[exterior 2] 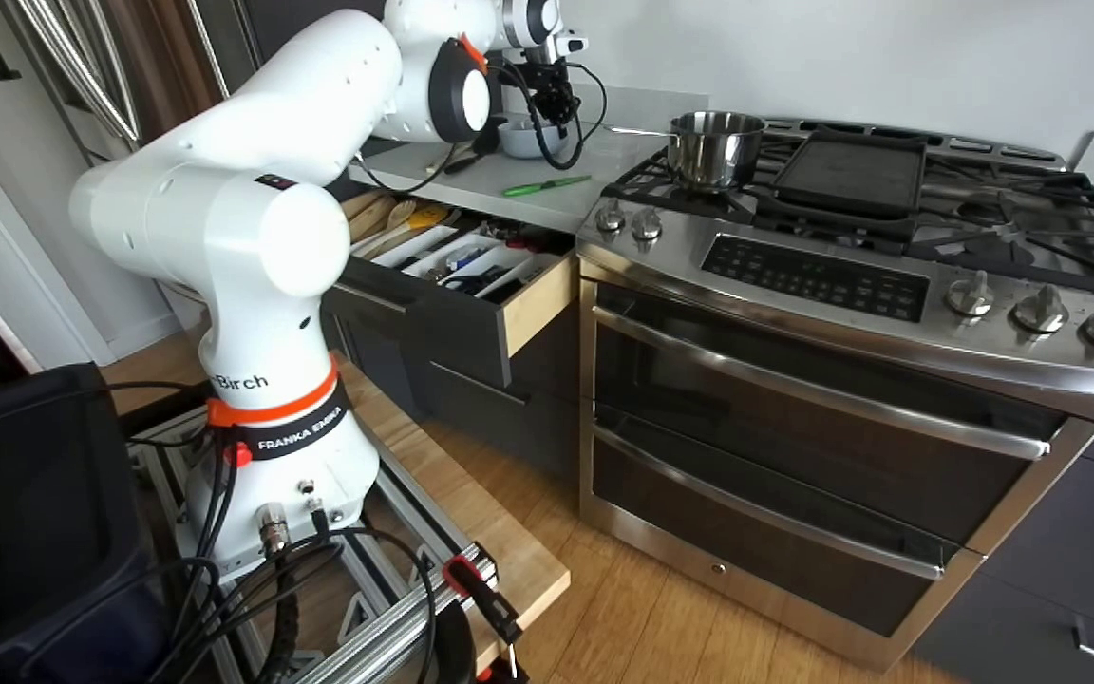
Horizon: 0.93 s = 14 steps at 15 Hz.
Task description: Pick up the clear lunch box and put it on the right side of the kitchen counter, pick up the gray bowl and move it forward onto the kitchen counter
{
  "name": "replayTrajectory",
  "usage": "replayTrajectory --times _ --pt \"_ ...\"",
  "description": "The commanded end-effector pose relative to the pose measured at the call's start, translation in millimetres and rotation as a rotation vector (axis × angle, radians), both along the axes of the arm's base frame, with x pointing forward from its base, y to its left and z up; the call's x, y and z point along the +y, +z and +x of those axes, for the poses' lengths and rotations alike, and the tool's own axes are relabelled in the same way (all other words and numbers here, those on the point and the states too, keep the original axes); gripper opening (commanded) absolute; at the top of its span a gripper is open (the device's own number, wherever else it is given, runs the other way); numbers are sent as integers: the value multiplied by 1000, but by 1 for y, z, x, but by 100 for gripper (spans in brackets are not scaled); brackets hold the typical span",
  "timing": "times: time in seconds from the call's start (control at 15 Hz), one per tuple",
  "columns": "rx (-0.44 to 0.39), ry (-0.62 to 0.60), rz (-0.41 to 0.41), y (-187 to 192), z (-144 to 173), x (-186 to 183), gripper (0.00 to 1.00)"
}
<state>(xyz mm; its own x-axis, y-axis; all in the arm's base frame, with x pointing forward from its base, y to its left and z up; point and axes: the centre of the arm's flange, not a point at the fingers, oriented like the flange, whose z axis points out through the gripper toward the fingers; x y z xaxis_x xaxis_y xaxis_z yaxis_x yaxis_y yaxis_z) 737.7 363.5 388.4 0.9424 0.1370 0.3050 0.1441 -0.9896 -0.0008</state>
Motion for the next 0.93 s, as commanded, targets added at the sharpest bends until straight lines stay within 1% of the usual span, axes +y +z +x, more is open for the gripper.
replayTrajectory --times 0.0,0.4,0.53,0.87 --pt "44 84 3 13 -32 -21 2" --pt "56 240 -23 20 -51 -26 2" --pt "67 298 -39 15 -55 -24 2" --pt "110 434 -44 9 -70 -25 2"
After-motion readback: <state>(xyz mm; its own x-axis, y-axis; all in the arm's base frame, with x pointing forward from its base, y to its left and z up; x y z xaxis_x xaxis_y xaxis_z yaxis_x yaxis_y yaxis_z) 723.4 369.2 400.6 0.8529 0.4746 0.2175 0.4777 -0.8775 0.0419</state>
